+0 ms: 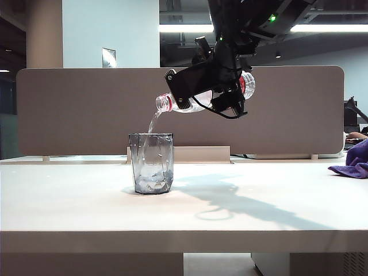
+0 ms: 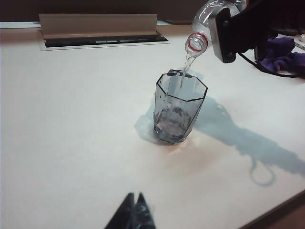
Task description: Pick up the mineral water bottle on the table and pour a little water into the mug.
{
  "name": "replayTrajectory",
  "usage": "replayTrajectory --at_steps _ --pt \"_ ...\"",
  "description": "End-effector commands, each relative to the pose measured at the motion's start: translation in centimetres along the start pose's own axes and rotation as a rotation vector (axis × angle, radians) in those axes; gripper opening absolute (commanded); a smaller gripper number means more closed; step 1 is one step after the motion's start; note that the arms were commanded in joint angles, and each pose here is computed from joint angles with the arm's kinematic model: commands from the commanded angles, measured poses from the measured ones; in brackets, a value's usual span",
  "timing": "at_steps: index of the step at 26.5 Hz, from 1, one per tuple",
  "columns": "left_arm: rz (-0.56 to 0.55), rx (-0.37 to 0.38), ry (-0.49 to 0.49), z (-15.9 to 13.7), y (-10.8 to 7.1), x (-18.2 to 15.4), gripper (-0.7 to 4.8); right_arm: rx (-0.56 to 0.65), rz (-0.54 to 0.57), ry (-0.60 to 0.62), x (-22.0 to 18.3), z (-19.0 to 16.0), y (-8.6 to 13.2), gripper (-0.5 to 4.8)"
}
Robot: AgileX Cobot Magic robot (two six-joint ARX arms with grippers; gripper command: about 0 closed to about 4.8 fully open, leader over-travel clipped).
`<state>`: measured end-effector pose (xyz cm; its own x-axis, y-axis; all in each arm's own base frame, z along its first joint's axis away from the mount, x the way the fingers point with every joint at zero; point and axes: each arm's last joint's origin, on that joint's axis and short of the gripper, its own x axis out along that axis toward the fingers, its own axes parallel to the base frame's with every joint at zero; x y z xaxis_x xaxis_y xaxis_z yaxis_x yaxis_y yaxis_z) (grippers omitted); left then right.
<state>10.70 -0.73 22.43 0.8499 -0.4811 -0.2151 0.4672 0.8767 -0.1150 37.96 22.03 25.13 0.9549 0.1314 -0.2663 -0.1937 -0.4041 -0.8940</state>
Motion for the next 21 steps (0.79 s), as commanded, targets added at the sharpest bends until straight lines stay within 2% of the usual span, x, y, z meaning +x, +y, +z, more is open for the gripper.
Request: replayTrajectory --at_steps 1,6,8,11,19,20,21 --pt "0.000 0.012 -0.014 0.2 0.0 0.0 -0.04 0.060 -0.016 -0.010 -0.2 -0.2 -0.5 2.74" --pt "-0.001 0.012 -0.014 0.2 0.0 0.0 -0.04 0.271 0.046 -0.029 -0.3 0.1 0.2 2.73" --pt "0.000 0.012 -0.014 0.2 0.0 0.0 -0.04 0.394 0.067 -0.054 -0.3 0.3 0.3 2.72" --pt "0.000 0.012 -0.014 0.2 0.0 0.0 -0.04 0.681 0.097 -0.064 -0.4 0.5 0.6 2.72" --pt "0.000 0.012 -0.014 0.2 0.0 0.0 -0.04 1.077 0.273 -0.147 -0.5 1.0 1.6 2.72" --pt "-0.001 0.012 -0.014 0.2 0.0 0.0 -0.04 1.167 0.293 -0.162 -0.5 1.1 1.9 2.72" --pt "-0.001 0.012 -0.014 0.2 0.0 0.0 -0.04 1.192 0.289 -0.170 -0.5 1.2 2.0 2.73"
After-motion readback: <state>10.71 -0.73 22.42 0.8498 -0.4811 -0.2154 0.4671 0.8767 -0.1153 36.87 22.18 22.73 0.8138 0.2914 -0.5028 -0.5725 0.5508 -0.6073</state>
